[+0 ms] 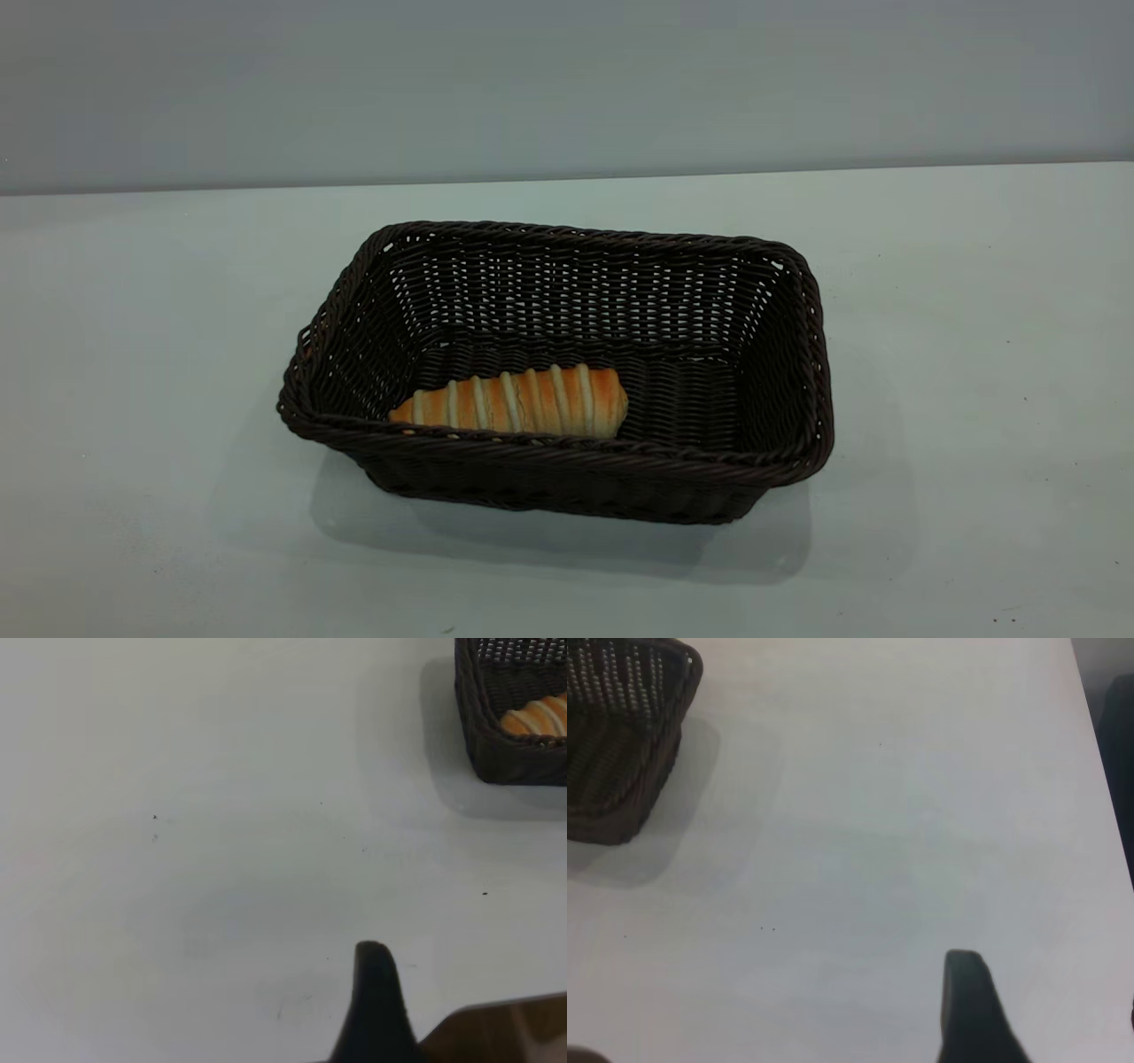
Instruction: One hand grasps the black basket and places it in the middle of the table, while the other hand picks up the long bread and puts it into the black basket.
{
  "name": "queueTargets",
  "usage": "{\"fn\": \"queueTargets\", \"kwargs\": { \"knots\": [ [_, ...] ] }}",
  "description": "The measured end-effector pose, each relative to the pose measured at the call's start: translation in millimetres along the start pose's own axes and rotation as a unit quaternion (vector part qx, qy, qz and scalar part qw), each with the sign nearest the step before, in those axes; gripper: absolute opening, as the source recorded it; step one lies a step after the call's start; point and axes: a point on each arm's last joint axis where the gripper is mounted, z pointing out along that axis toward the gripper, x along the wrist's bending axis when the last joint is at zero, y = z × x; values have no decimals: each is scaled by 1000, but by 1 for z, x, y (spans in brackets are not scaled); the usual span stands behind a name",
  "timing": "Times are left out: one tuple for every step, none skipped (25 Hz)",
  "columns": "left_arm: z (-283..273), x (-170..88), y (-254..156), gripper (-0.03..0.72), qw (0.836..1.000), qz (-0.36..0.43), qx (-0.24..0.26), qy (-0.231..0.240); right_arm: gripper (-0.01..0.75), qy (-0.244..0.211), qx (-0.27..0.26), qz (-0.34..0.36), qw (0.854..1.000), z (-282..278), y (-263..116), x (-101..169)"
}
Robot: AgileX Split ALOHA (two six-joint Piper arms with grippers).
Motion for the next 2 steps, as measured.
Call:
{"fn": "queueTargets", "kwargs": {
  "knots": [
    [0, 0, 0, 585, 1000, 0, 0, 0, 438, 0, 0, 0, 1000, 0, 0, 0],
    [0, 0, 0, 585, 1000, 0, 0, 0, 438, 0, 0, 0, 1000, 0, 0, 0]
  ]
}}
